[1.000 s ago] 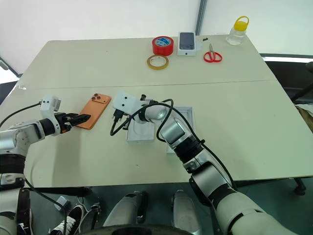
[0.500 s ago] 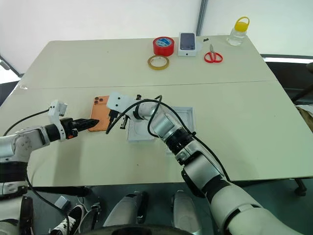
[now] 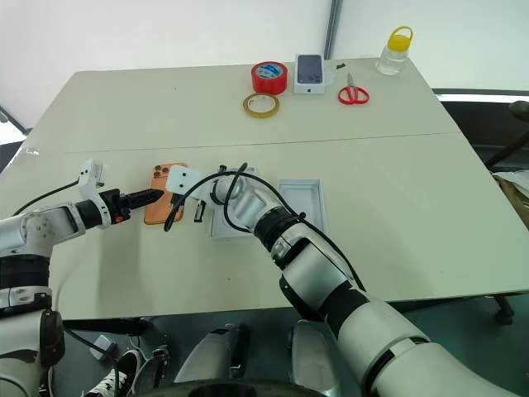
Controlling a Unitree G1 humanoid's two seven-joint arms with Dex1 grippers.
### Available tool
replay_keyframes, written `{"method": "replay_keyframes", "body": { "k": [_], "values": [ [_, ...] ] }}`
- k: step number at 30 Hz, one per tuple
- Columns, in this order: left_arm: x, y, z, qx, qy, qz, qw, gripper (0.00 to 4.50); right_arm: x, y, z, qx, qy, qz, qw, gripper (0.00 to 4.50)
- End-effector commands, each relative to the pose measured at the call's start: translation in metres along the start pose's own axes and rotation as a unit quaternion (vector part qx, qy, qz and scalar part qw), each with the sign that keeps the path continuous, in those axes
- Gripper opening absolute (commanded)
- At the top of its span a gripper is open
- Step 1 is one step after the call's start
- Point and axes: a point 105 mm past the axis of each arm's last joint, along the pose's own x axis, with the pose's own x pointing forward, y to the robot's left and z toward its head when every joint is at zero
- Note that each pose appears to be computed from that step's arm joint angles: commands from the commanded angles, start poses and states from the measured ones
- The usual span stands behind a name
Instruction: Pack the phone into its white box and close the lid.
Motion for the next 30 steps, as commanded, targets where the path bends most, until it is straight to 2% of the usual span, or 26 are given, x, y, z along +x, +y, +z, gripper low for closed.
{"method": "replay_keyframes", "body": {
  "k": [1,9,22,30],
  "values": [
    [0.008,-0.001,-0.016,-0.016,0.033,-0.005,0.999,3.53,0.004,0.004,0.016,-0.019,-0.011,0.008,1.000,0.05],
    [0.016,-0.007,-0.041,-0.013,0.076,-0.017,0.997,3.53,0.009,0.015,0.006,-0.044,0.021,0.025,0.998,0.05],
    [0.026,-0.042,-0.031,-0.057,0.059,-0.090,0.993,3.53,0.007,0.014,0.003,-0.040,0.021,0.027,0.999,0.05],
    [0.018,-0.020,-0.017,-0.080,0.016,-0.051,0.995,3.53,0.007,0.014,0.000,-0.042,0.023,0.023,0.999,0.05]
  ]
}}
